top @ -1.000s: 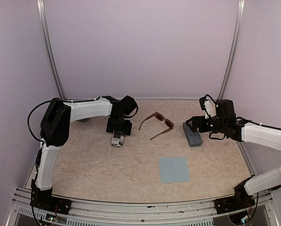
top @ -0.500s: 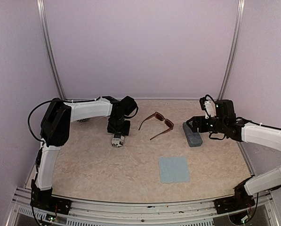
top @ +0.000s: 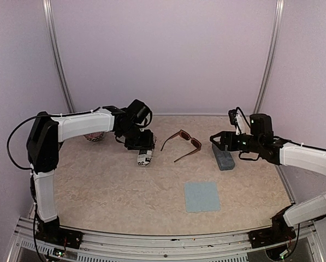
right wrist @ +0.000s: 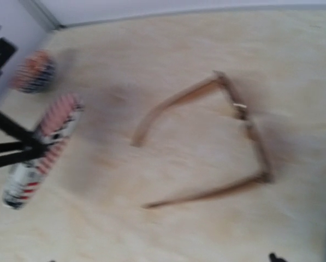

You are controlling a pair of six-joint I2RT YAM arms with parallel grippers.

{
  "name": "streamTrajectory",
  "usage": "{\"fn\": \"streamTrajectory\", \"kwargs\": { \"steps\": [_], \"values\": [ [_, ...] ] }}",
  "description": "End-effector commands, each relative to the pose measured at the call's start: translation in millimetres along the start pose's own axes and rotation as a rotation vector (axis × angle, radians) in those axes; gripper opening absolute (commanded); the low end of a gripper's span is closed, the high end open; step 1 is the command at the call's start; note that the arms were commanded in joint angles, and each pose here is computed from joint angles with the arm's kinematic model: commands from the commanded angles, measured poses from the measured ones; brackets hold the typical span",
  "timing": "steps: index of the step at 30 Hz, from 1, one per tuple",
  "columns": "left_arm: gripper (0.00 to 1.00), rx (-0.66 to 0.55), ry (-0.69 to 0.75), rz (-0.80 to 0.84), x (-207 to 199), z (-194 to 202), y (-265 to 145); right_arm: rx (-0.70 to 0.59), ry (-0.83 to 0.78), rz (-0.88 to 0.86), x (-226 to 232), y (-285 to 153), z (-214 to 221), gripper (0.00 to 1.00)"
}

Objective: Organize the sunglasses
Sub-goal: Pick up the sunglasses case from the center of the board, then open the sunglasses case.

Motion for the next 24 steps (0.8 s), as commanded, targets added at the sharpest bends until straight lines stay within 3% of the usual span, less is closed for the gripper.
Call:
{"fn": "streamTrajectory", "kwargs": {
  "steps": [1, 13, 24],
  "values": [
    [0.08, -0.097, -0.04, 0.359, -41, -17, -42, -0.04, 0.061, -0.207, 32, 3, -5, 0.8],
    [0.0, -0.121, -0.082, 0.809, -71, -5, -80, -0.018, 0.091, -0.507, 90, 22, -10, 0.83],
    [0.0, -0.146, -0.042, 0.969, -92, 3, -103, 0.032, 0.137, -0.596, 110, 43, -7, 0.83]
  ]
}}
Point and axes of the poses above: each gripper's point midway between its finger pads, its own y axis out along the fingers, its own x axis along the line the jaws close on, z = x × y, the point moved 6 cm from there along -y, back along the fingers, and after that the axes turned 3 degrees about -y, right-handed, at the moved point
